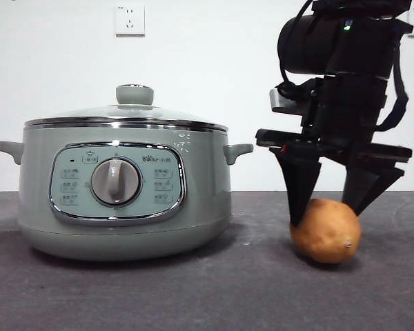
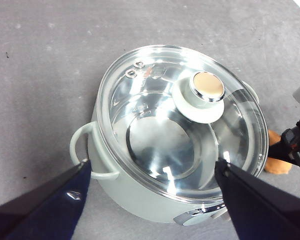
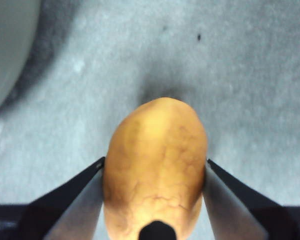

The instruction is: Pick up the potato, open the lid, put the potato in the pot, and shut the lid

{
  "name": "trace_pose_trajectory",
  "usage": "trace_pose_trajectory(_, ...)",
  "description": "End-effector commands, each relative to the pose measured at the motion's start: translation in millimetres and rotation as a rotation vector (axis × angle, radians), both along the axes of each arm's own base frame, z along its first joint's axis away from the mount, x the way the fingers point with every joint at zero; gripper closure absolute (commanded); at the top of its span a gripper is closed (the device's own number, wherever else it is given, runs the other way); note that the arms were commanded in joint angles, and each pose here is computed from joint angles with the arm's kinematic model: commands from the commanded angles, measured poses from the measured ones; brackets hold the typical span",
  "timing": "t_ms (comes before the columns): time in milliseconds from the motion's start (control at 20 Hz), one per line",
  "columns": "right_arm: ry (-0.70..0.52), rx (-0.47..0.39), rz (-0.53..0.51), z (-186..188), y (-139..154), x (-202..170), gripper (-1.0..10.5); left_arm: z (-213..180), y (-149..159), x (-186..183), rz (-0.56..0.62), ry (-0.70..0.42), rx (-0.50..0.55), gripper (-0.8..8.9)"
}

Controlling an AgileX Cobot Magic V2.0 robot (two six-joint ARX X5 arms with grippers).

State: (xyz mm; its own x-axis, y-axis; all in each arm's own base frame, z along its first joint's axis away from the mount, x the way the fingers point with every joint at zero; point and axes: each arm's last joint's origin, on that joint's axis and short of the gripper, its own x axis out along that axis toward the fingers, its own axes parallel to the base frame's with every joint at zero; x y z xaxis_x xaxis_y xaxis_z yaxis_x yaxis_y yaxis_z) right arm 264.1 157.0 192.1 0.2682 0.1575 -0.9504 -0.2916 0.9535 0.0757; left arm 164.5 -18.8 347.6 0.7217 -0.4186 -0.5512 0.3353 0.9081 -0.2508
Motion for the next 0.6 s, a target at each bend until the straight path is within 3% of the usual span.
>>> trace_pose_trajectory(50, -0.016, 0.015, -0.008, 15.2, -4.1, -7.4, 9.6, 1.8, -2.9, 0.4, -0.019, -0.013, -0.006, 4.04)
trace_pose_trajectory(400, -0.086, 0.054, -0.008, 66.7, -25.0, -42.3, 9.6, 1.1, -35.6, 29.0, -0.125, -0.074, -0.066, 4.05)
trace_pose_trajectory(600, -0.1, 0.063, -0.008, 81.9, -34.1, -57.7, 9.6, -9.3, -63.7, 54.4, -0.143, -0.108, -0.03, 4.05)
